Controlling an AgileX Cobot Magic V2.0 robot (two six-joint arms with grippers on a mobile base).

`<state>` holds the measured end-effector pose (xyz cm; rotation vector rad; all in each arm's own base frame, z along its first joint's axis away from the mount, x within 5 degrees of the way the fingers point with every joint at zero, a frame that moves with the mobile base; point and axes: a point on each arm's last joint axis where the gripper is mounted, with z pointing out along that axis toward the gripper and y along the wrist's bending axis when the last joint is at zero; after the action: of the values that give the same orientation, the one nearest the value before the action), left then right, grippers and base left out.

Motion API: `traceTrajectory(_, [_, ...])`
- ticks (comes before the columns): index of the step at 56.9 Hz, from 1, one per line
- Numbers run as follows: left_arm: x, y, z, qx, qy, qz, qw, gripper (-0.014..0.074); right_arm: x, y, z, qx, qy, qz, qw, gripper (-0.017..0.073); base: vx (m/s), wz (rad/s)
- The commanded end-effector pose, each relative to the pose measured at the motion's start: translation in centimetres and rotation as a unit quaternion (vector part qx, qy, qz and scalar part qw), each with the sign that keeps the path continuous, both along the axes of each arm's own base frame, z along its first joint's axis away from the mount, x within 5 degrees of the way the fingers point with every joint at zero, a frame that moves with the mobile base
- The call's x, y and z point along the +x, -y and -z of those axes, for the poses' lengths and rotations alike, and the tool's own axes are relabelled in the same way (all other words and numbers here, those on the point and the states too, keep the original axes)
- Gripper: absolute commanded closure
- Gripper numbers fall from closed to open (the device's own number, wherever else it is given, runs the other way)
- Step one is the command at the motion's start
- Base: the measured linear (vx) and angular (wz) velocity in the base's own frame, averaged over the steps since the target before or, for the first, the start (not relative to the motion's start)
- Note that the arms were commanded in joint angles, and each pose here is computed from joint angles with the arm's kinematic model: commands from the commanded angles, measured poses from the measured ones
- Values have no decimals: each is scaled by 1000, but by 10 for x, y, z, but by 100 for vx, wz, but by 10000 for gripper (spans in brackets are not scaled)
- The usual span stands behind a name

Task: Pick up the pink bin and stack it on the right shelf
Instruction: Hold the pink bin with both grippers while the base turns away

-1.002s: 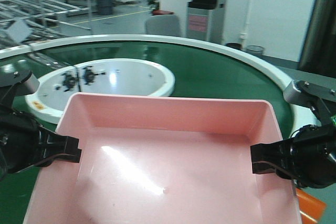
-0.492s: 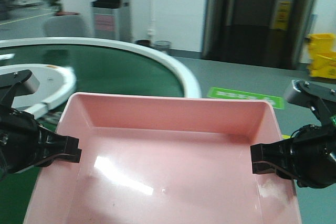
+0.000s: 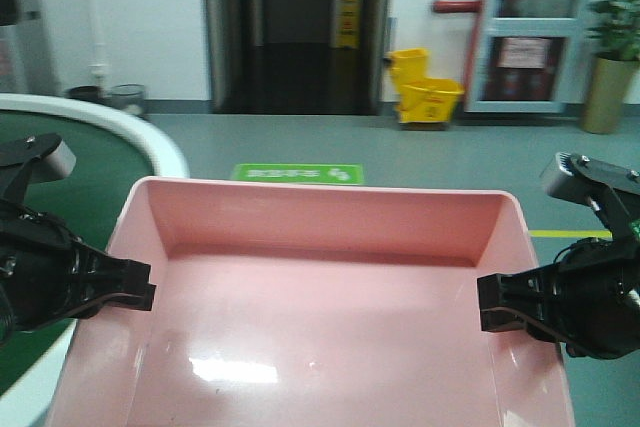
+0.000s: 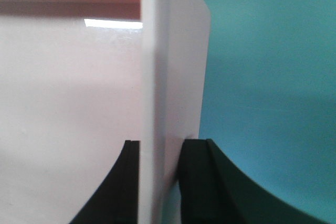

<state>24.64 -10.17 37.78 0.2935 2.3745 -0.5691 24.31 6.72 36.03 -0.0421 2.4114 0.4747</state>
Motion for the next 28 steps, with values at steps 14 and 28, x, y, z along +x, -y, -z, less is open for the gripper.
traceTrajectory(14, [-6, -2, -22, -23, 53, -5, 998, 598, -1, 3, -23, 16, 68, 15, 997, 568, 6, -73])
traceTrajectory(28, [-6, -2, -22, -23, 53, -5, 998, 598, -1, 3, -23, 17, 68, 15, 997, 568, 15, -66])
